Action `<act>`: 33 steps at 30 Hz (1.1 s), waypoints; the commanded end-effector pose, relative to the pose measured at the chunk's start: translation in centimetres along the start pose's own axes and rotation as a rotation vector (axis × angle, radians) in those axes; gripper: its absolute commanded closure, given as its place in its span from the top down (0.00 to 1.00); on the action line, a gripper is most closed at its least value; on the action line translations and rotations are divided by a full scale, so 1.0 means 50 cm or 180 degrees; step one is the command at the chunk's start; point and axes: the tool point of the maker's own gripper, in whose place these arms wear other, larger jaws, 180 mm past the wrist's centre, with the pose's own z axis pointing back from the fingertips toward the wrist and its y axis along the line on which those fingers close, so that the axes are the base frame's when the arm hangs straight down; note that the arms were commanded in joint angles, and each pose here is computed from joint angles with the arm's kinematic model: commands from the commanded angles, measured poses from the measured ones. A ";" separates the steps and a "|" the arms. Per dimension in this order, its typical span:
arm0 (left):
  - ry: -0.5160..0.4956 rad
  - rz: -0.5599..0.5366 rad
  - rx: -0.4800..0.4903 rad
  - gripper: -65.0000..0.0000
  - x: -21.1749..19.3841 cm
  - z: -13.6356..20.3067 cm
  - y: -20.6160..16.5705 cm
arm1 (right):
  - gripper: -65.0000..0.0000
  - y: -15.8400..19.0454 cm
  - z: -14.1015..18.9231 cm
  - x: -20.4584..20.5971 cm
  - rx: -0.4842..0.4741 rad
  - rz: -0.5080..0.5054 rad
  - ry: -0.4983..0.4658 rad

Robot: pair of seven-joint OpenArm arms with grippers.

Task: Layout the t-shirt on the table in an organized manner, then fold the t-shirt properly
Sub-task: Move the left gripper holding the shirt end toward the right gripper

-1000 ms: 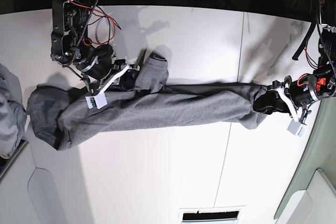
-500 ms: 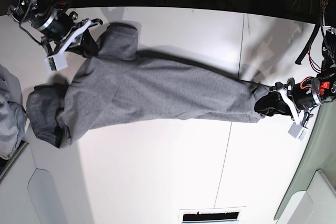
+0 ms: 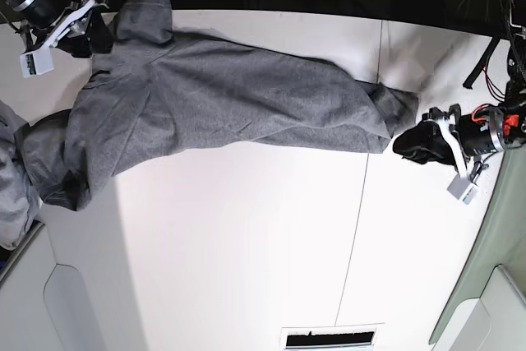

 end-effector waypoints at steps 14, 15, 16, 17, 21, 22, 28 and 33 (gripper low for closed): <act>-0.0206 -0.0515 0.0531 0.49 -0.023 0.003 0.045 | 0.39 0.001 -0.002 0.062 0.0034 0.0082 -0.0278; -0.0244 -0.0605 0.0584 0.49 -0.017 0.004 0.050 | 0.39 0.001 -0.002 0.064 0.0034 0.0085 -0.0282; -0.0248 -0.0679 0.0617 0.49 -0.014 0.003 0.051 | 0.39 0.001 -0.002 0.064 0.0033 0.0085 -0.0287; -0.0222 -0.0757 0.0653 0.49 -0.013 0.004 0.051 | 0.39 0.001 -0.003 0.067 0.0032 0.0087 -0.0293; -0.0193 -0.1256 0.0668 0.49 -0.004 -0.017 0.025 | 0.39 0.000 -0.005 0.081 0.0030 0.0096 -0.0352; -0.0212 -0.1447 0.0645 0.49 -0.001 -0.027 0.012 | 0.39 0.000 -0.006 0.086 0.0032 0.0102 -0.0370; -0.0111 -0.2228 0.0307 0.49 -0.038 -0.090 -0.072 | 0.39 0.001 -0.012 0.114 0.0046 0.0123 -0.0483; 0.0015 -0.2402 0.0321 0.46 -0.050 -0.097 -0.071 | 0.39 0.011 -0.020 0.154 0.0118 0.0155 -0.0637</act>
